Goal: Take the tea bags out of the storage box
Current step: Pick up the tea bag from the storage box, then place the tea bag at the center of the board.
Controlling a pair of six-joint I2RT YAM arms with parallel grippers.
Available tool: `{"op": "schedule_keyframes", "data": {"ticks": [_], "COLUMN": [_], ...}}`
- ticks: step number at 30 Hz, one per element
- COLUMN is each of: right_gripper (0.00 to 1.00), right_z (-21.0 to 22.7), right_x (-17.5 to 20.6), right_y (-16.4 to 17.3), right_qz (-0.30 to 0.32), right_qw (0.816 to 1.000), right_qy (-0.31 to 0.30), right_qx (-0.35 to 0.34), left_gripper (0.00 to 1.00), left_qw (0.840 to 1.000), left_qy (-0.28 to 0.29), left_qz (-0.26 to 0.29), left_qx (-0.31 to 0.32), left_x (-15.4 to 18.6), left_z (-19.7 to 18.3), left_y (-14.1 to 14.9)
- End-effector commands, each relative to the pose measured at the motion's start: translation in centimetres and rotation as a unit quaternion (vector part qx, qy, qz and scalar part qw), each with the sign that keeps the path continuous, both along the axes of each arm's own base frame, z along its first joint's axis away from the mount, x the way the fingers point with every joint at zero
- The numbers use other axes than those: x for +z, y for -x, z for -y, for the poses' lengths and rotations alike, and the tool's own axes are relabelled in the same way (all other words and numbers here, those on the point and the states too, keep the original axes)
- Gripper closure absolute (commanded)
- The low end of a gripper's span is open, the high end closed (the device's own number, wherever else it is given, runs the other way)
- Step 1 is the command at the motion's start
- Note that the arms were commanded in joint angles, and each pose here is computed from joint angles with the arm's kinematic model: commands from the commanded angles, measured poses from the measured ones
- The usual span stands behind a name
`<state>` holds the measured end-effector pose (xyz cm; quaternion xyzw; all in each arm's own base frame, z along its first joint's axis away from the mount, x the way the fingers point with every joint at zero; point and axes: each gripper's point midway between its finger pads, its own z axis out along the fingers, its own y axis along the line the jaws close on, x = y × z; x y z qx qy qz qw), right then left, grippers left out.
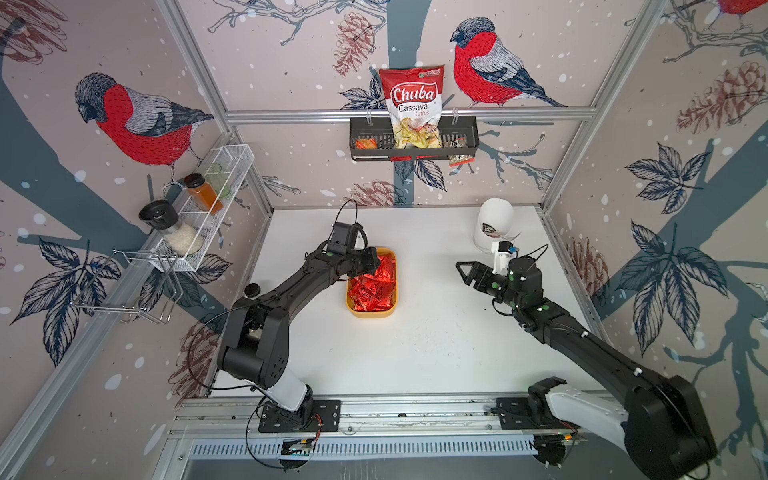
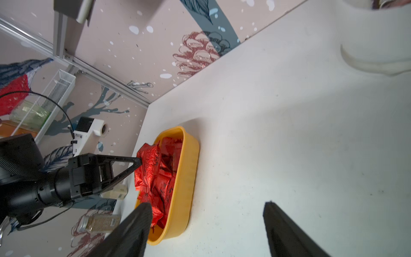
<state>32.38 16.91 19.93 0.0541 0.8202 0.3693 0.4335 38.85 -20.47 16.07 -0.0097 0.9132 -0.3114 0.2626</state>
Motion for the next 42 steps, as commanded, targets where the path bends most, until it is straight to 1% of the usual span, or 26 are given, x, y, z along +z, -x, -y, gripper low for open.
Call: {"op": "schedule_keyframes", "data": {"ticks": [1,5,9,13,15,18,21,24,30,33,34,35,38,39,42], "right_gripper": [0.18,0.18,0.19,0.19,0.18,0.18,0.18,0.18,0.18,0.18,0.18,0.18,0.18,0.17,0.17], "right_z": [2.1,5.6,8.5,9.8,9.9,9.8,9.6,9.5,9.5,9.5,9.5,9.5,9.5,9.4,9.1], "right_x": [1.5,3.1,3.6,3.7,3.6,3.3,2.8,2.4,2.2,2.3,2.2,2.3,2.2,2.2,2.4], "right_y": [-0.5,-1.1,-0.9,-0.1,0.3,0.9,1.3,1.6,1.6,1.6,1.6,1.6,1.6,1.6,1.7], "right_qz": [0.011,0.023,0.021,0.020,0.020,0.017,0.011,0.009,0.007,0.008,0.008,0.008,0.006,0.006,0.008], "right_qw": [1.000,0.998,0.996,0.995,0.995,0.995,0.995,0.995,0.995,0.995,0.995,0.995,0.995,0.995,0.996], "right_qy": [0.004,-0.003,-0.014,-0.019,-0.020,-0.028,-0.034,-0.036,-0.033,-0.032,-0.032,-0.032,-0.033,-0.034,-0.034], "right_qx": [-0.019,-0.060,-0.087,-0.099,-0.100,-0.099,-0.095,-0.094,-0.094,-0.094,-0.094,-0.093,-0.092,-0.092,-0.087], "left_gripper": [1.00,1.00,1.00,1.00,1.00,1.00,1.00,1.00,1.00,1.00,0.97,0.85,0.66,0.63,0.59], "left_qw": [1.000,0.998,0.995,0.994,0.994,0.993,0.994,0.993,0.992,0.993,0.993,0.993,0.995,0.996,0.997], "left_qy": [0.016,0.044,0.083,0.079,0.084,0.090,0.091,0.099,0.104,0.101,0.100,0.097,0.083,0.078,0.063], "left_qz": [0.006,0.020,0.018,0.015,0.004,-0.003,-0.011,-0.021,-0.044,-0.049,-0.048,-0.046,-0.030,-0.023,-0.002], "left_qx": [-0.013,-0.037,-0.058,-0.069,-0.073,-0.070,-0.065,-0.057,-0.049,-0.048,-0.049,-0.049,-0.048,-0.048,-0.049], "left_x": [2.2,3.8,3.4,1.4,-0.5,-2.6,-4.6,-6.4,-9.6,-10.5,-10.4,-10.3,-9.0,-8.3,-6.2], "left_z": [1.3,5.6,11.5,17.2,20.0,23.2,25.2,26.5,27.7,27.7,27.7,27.6,27.1,26.9,26.0], "left_y": [0.1,-0.9,-2.4,-4.3,-5.4,-6.9,-8.2,-9.1,-9.7,-9.6,-9.6,-9.7,-9.8,-9.9,-9.8]}}
